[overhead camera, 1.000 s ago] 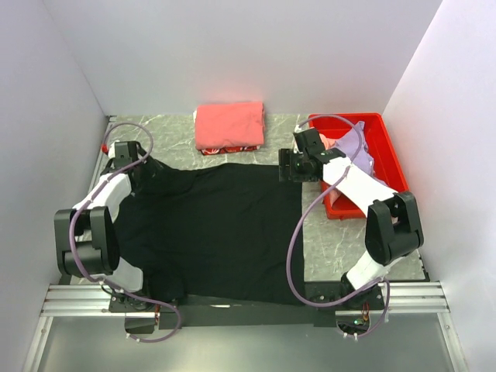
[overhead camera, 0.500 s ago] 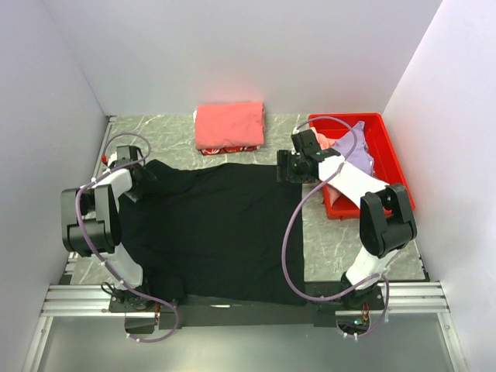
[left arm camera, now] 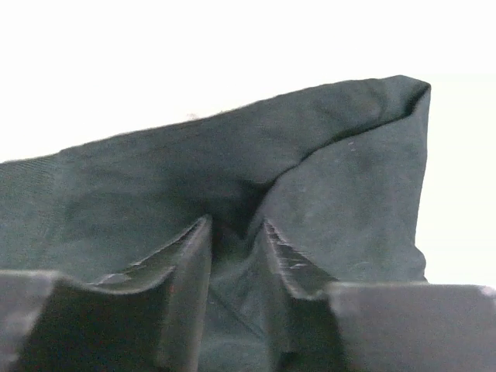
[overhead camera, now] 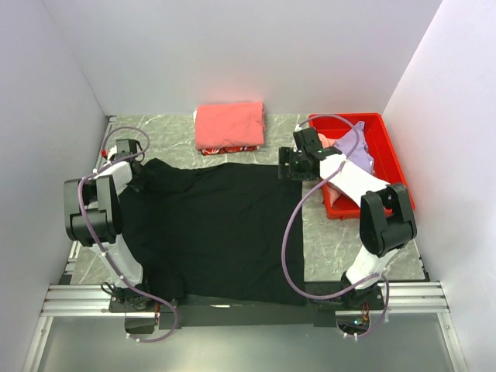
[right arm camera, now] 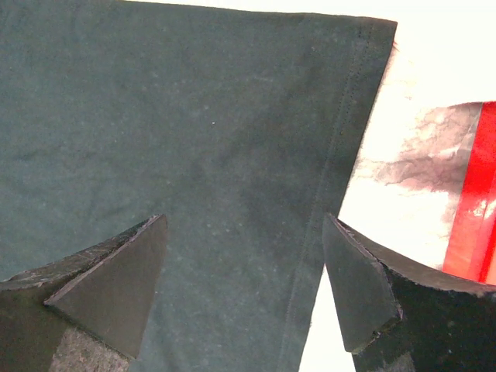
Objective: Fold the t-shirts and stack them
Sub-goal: Fold the tshirt
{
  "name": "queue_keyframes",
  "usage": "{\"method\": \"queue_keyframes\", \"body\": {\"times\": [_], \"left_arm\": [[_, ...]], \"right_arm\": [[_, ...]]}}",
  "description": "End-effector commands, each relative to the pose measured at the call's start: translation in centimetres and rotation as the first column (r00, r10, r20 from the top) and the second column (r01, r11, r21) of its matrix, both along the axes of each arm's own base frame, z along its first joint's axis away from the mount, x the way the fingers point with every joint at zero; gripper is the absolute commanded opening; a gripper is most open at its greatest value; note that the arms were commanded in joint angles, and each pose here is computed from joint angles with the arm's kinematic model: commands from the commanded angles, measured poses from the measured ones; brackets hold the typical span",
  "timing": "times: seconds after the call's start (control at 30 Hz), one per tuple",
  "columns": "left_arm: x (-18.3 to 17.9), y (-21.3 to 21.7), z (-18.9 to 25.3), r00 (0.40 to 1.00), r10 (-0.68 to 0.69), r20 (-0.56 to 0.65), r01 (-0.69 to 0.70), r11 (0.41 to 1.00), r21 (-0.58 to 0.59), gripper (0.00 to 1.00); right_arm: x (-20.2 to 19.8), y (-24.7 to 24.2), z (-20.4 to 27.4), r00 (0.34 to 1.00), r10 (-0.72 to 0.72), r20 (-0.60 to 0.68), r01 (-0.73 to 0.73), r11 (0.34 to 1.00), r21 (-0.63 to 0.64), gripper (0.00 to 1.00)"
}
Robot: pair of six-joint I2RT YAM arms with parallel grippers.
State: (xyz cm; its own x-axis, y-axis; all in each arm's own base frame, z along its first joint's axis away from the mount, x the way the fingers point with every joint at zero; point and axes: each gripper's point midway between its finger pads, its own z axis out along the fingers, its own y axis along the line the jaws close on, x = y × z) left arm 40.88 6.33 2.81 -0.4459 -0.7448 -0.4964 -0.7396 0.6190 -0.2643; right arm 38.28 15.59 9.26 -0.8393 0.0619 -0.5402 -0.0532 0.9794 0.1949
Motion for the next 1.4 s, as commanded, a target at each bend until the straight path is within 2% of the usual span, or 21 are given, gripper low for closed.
{"method": "queue_keyframes", "body": {"times": [0.0,0.07,0.1,0.13,0.17,0.67,0.93,1.1,1.37], "left_arm": [[2.1,0.3,1.5,0.998,0.003,0.062,-0.003,1.000,0.002,0.34],[2.4,0.2,1.7,0.998,-0.002,0.067,0.002,1.000,-0.002,0.23],[2.4,0.3,1.8,0.998,0.000,0.067,0.000,1.000,-0.004,0.11],[2.4,0.3,2.0,0.997,0.000,0.073,0.000,1.000,-0.003,0.03],[2.4,0.3,2.3,0.997,0.001,0.080,-0.001,1.000,0.000,0.01],[1.4,0.0,8.0,0.983,0.010,0.186,-0.011,1.000,0.003,0.01],[1.3,0.4,7.0,0.992,0.015,0.128,-0.017,1.000,0.017,0.01],[2.1,-0.4,7.3,0.985,-0.010,0.172,0.013,1.000,-0.016,0.01],[1.2,-0.2,8.1,0.982,0.013,0.187,-0.012,1.000,-0.007,0.01]], "right_arm": [[1.8,-0.2,0.8,0.999,-0.023,0.040,0.023,1.000,0.001,0.87],[2.0,-0.3,0.9,0.999,-0.026,0.040,0.026,1.000,0.001,0.87],[2.5,-0.4,1.0,0.999,-0.034,0.043,0.034,0.999,0.003,0.87],[2.8,-0.7,0.9,0.998,-0.047,0.047,0.048,0.999,-0.012,0.87],[3.0,-0.9,0.6,0.998,-0.054,0.039,0.055,0.998,-0.021,0.87],[7.3,-3.4,-0.3,0.985,-0.169,0.023,0.171,0.980,-0.100,0.83],[8.1,-3.3,-0.7,0.984,-0.177,0.017,0.178,0.979,-0.096,0.83],[8.1,-3.8,-1.3,0.980,-0.197,-0.002,0.196,0.976,-0.092,0.81],[9.1,-3.6,-2.5,0.977,-0.213,-0.026,0.211,0.975,-0.065,0.72]]}}
